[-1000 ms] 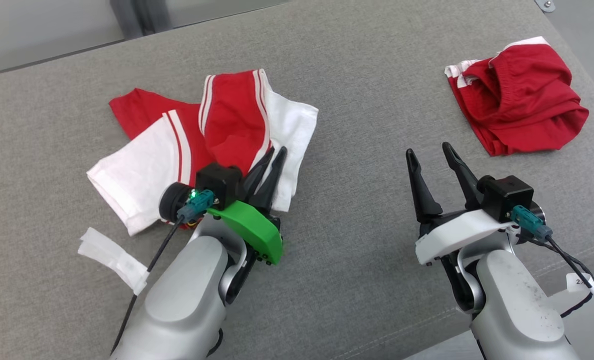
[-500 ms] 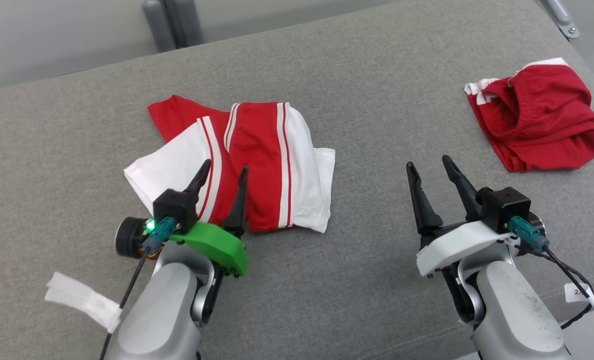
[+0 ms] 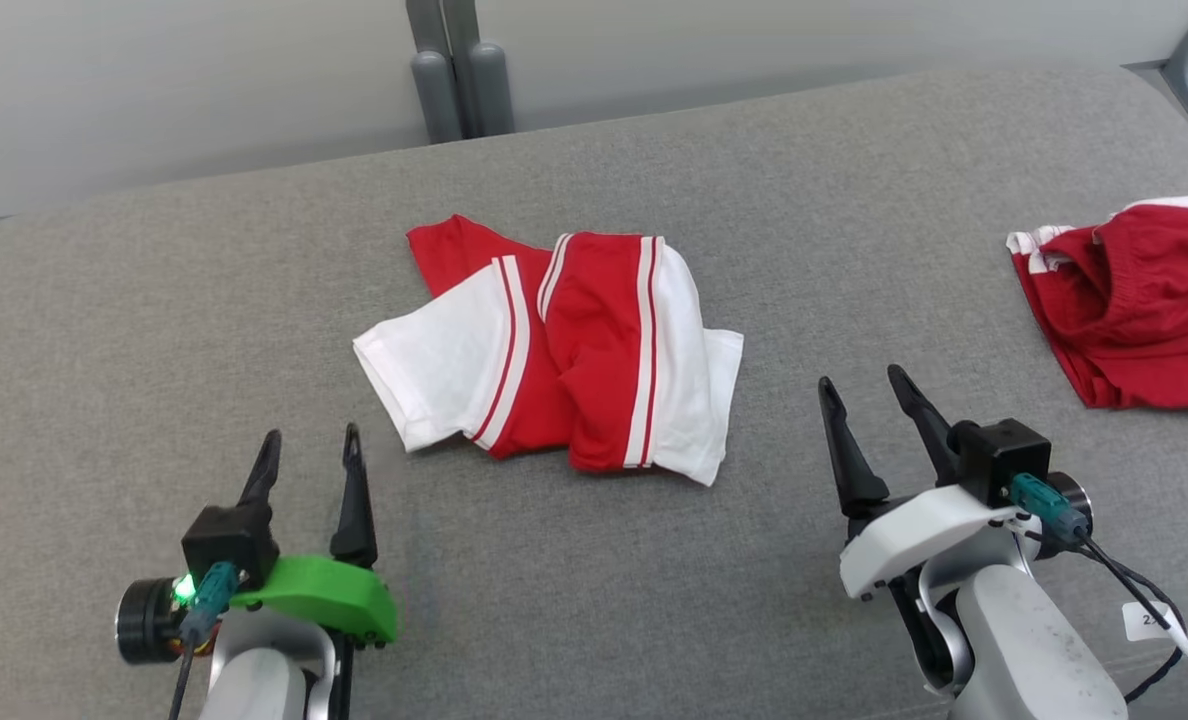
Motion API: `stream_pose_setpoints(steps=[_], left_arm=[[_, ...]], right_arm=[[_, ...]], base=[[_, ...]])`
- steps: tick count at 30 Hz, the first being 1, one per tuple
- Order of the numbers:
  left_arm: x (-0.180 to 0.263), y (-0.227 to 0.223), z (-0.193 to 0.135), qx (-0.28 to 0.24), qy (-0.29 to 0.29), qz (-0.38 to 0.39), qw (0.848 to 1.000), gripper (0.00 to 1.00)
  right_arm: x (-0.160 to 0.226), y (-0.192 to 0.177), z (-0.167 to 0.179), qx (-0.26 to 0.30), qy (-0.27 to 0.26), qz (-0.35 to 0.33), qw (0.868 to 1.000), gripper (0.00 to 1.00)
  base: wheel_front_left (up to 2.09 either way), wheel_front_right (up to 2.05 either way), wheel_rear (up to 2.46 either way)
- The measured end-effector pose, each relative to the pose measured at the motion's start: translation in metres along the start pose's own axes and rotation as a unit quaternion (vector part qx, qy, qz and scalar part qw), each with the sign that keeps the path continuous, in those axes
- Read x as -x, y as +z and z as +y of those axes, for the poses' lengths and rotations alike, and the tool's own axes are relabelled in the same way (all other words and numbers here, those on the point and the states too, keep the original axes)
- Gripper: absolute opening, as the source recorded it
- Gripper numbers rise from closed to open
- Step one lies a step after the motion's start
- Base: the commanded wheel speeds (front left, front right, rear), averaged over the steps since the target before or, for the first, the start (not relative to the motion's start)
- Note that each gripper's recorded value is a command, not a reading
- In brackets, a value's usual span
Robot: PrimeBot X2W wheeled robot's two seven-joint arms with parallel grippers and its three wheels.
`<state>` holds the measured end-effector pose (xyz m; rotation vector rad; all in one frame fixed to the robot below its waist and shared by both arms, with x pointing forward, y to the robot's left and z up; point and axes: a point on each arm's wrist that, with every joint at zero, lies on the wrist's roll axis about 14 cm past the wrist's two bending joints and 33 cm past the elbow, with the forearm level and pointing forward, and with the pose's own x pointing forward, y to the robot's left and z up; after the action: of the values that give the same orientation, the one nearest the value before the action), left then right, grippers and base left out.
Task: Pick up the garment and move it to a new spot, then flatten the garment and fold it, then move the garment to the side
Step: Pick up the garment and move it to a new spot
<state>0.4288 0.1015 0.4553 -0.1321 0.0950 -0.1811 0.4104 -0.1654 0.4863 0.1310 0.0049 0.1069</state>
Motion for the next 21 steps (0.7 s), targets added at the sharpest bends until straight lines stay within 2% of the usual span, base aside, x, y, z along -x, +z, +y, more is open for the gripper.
stream_pose_setpoints(steps=[11, 15, 21], left_arm=[[0.061, 0.004, 0.066, -0.005, 0.114, -0.013, 0.993, 1.00], [0.070, 0.001, 0.072, 0.001, 0.127, -0.011, 0.992, 1.00], [0.066, -0.004, 0.066, 0.009, 0.117, -0.003, 0.993, 1.00]], right_arm=[[0.010, -0.005, 0.018, -0.006, 0.021, 0.007, 1.000, 1.00], [0.008, -0.006, 0.023, -0.006, 0.028, 0.008, 1.000, 1.00], [0.005, -0.022, 0.019, -0.004, 0.022, 0.032, 0.999, 1.00]], base=[[0.00, 0.00, 0.00], [0.00, 0.00, 0.00], [0.00, 0.00, 0.00]])
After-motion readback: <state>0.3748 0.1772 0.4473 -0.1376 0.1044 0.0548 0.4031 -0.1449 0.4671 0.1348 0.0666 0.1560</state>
